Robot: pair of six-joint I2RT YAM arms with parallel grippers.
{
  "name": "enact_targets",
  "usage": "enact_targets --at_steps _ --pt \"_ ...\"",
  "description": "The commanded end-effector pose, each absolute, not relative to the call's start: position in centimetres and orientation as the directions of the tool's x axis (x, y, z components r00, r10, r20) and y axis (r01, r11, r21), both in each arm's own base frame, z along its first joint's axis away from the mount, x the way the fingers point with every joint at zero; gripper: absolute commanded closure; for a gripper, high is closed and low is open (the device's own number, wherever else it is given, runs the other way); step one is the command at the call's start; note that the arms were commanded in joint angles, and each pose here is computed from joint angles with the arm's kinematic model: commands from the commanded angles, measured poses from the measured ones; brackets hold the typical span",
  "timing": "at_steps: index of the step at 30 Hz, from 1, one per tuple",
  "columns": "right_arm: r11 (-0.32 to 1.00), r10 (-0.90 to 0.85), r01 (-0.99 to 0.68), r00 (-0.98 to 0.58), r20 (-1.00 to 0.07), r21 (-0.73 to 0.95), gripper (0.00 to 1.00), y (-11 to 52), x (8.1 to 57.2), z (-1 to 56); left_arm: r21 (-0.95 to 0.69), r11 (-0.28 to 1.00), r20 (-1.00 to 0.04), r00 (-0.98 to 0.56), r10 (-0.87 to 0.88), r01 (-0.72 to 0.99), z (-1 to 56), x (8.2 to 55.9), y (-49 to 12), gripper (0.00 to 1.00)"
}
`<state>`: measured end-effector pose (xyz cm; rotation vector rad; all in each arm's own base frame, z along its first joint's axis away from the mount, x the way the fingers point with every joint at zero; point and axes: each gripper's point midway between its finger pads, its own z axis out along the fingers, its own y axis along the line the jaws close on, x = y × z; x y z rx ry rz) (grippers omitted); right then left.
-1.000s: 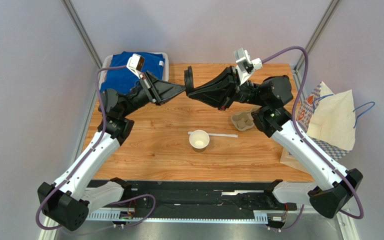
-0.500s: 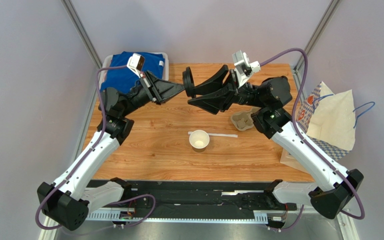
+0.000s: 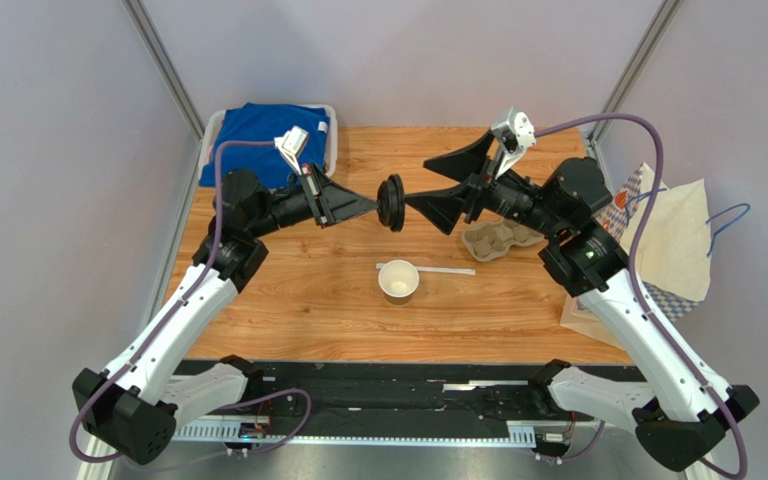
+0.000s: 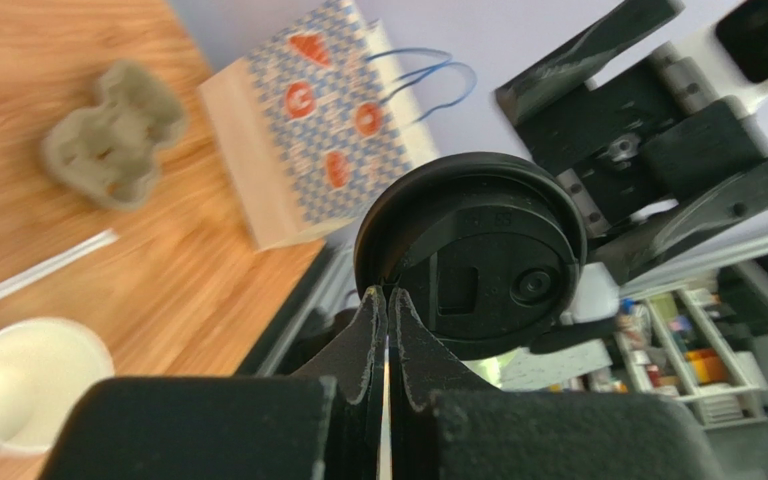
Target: Pack the takeout coffee
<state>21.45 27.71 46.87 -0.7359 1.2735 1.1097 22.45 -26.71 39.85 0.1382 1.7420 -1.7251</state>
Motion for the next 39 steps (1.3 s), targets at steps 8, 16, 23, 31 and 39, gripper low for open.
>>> enact_targets --at_steps 8,16,23,31,39 --pt "0.751 -0.151 -0.646 -0.368 -0.918 0.136 0.07 18.0 23.9 32.3 -0.23 0.672 -0.792 -0.537 0.291 0.704 28.3 23.6 -22.3 1.0" --pt "0.717 -0.215 -0.642 -0.574 -0.79 0.272 0.0 18.3 21.1 25.8 -0.076 0.589 -0.56 -0.523 0.643 0.805 21.3 22.1 -24.5 1.0" --pt "0.671 -0.171 -0.587 -0.717 -0.676 0.453 0.04 20.0 21.7 22.1 -0.063 0.611 -0.479 -0.561 0.675 0.789 19.6 23.1 -26.7 1.0" --pt "0.647 -0.09 -0.412 -0.877 -0.472 0.642 0.12 19.4 23.0 18.9 -0.037 0.654 -0.453 -0.596 0.663 0.755 18.0 24.8 -28.3 1.0" --pt "0.641 -0.055 -0.373 -0.894 -0.444 0.671 0.16 19.8 23.2 17.4 -0.047 0.65 -0.411 -0.608 0.679 0.759 16.5 25.5 -29.5 1.0"
